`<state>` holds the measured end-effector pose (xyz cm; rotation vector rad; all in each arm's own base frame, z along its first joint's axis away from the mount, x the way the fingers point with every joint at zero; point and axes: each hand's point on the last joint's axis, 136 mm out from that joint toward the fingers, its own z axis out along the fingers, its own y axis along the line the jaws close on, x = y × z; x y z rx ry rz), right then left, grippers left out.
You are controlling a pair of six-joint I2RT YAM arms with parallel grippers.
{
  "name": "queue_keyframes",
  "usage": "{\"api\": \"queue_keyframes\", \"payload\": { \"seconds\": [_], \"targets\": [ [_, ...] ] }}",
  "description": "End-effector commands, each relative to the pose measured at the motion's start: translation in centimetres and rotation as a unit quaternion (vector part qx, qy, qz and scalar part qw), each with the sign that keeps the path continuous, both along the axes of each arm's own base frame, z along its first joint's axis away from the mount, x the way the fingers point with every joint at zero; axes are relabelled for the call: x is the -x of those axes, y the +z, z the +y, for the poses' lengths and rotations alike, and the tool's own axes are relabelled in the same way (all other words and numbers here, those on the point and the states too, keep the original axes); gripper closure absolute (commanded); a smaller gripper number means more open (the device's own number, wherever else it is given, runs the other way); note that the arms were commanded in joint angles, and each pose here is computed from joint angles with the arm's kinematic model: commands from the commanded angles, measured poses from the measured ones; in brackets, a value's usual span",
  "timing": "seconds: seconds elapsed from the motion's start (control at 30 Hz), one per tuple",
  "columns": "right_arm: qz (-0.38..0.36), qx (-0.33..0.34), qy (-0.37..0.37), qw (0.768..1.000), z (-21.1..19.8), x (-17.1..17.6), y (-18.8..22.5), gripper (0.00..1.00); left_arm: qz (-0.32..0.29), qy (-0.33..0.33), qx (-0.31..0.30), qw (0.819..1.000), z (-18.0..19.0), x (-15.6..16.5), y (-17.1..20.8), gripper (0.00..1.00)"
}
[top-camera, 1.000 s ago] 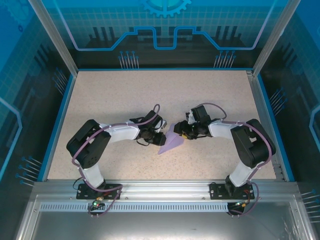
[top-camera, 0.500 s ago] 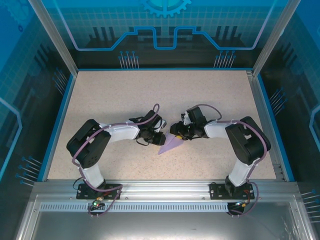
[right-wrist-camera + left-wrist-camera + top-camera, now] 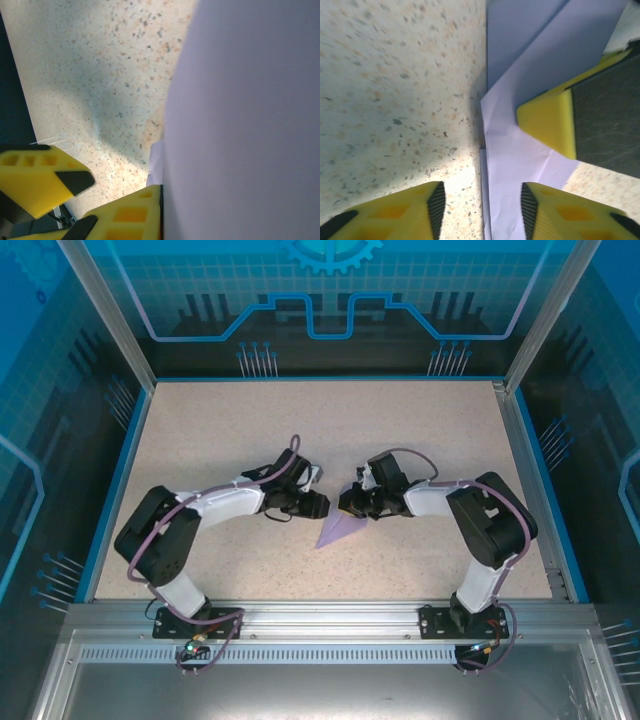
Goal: Fold a paper plane with a square sheet of paper (pick it up from the middle)
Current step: Pick up the paper from the center of the table, then turn over the paper at the center of the table.
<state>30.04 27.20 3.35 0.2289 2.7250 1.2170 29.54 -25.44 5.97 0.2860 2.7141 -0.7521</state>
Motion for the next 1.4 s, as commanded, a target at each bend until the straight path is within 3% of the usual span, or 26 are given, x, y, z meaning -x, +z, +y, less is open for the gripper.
{"api": "queue_keyframes", "payload": {
  "seconds": [0.0,0.3,0.53,0.83,1.03,1.17,1.37],
  "targets": [
    [-0.038,-0.052,0.013,0.998,1.6,-0.9,4.1,0.93,0.017,0.026,0.051,0.998,0.6,0.6,2.1,0.47],
    [-0.094,-0.134,0.019,0.986,2.4,-2.3,11.0,0.95,0.018,0.085,0.181,0.980,2.3,0.6,7.0,0.36],
    [-0.122,-0.172,0.020,0.977,2.5,-2.8,14.8,0.95,0.018,0.114,0.242,0.963,3.1,1.9,9.6,0.24],
    [-0.147,-0.203,0.019,0.968,2.9,-3.3,17.8,0.96,0.056,0.148,0.344,0.926,2.5,3.0,11.2,0.22],
    [-0.152,-0.219,0.018,0.964,3.1,-3.3,18.6,0.96,0.058,0.157,0.366,0.915,2.5,3.1,11.8,0.23],
    [-0.154,-0.229,0.017,0.961,3.2,-3.2,19.1,0.96,0.053,0.145,0.396,0.905,1.9,2.7,13.5,0.28],
    [-0.145,-0.230,0.013,0.962,2.9,-2.8,18.2,0.96,0.044,0.137,0.404,0.903,1.7,2.4,14.5,0.57]
  ]
}}
